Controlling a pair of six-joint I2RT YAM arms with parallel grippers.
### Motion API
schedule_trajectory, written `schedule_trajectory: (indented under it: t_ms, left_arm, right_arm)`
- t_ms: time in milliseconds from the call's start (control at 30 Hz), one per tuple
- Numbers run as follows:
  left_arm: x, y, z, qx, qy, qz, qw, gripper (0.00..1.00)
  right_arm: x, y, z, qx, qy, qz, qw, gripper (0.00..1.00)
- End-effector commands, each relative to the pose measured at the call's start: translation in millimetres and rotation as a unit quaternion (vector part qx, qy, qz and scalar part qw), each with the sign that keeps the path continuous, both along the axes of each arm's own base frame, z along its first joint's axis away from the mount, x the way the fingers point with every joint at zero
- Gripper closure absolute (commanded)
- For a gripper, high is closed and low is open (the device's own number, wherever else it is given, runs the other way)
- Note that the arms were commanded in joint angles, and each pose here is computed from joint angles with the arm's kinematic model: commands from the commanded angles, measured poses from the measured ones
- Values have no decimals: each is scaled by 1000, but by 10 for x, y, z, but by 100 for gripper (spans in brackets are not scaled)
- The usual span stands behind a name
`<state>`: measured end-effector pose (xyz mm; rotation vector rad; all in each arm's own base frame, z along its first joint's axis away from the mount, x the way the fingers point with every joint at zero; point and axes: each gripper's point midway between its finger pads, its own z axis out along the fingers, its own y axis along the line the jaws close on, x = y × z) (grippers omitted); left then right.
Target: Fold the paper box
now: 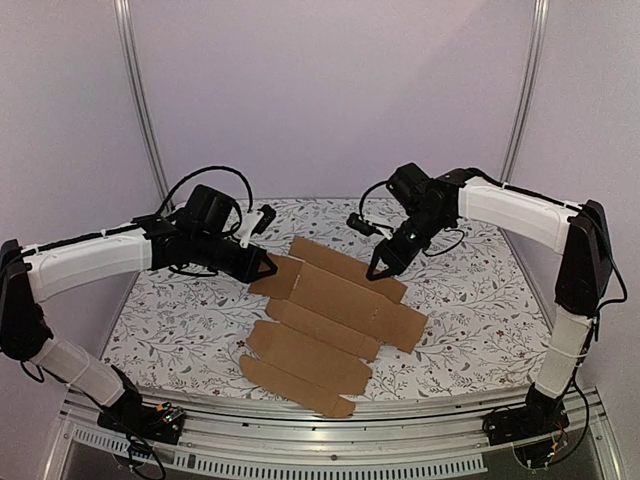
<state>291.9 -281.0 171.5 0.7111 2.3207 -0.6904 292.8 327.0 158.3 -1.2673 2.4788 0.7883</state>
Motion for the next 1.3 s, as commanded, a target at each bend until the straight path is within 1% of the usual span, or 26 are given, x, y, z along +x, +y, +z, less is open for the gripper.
schedule_trajectory:
  t_ms: [0, 67, 167, 267, 333, 400, 467, 700, 800, 867, 967, 1100, 1167, 1267]
  left_arm:
    - [96, 92, -65, 12, -3, 32, 999, 100]
    - [161, 151, -109, 23, -1, 51, 998, 98]
    - [267, 283, -201, 49, 3, 84, 995, 90]
    - [372, 403, -271, 67, 7, 114, 991, 77]
    - [453, 475, -272, 70, 8, 130, 989, 66]
    - [517, 500, -232, 66, 7, 140, 988, 59]
    - [562, 475, -136, 55, 7, 141, 988, 55]
    - [569, 264, 414, -10, 9, 119, 993, 47]
    - [570, 156, 585, -37, 19, 108, 993, 47]
    - [599, 90, 620, -45, 31, 105, 993, 48]
    - [672, 58, 593, -39, 49, 116, 991, 56]
    - [755, 14, 503, -28, 74, 125, 989, 74]
    - [773, -39, 471, -31, 84, 121, 989, 79]
    - [811, -92, 459, -35, 91, 119, 988, 82]
  right_arm:
    - [40, -43, 125, -7, -48, -3, 999, 100]
    - [69, -64, 148, -18, -70, -2, 997, 100]
    - [84, -108, 142, -36, -88, -1, 995, 100]
    - [64, -143, 134, -49, -105, 10, 993, 100]
    - [36, -149, 118, -52, -115, 21, 992, 100]
    - [11, -147, 132, -54, -130, 31, 990, 100]
    - [6, -153, 144, -62, -147, 39, 986, 100]
    - [62, -202, 144, -108, -191, 38, 975, 100]
    - [57, -198, 151, -121, -206, 43, 970, 100]
    - [45, -187, 171, -125, -215, 45, 968, 100]
    - [29, -164, 238, -126, -232, 49, 963, 100]
    - [2, -143, 337, -118, -243, 51, 961, 100]
    - [-24, -125, 392, -108, -242, 53, 963, 100]
    - [-78, -91, 469, -92, -233, 57, 966, 100]
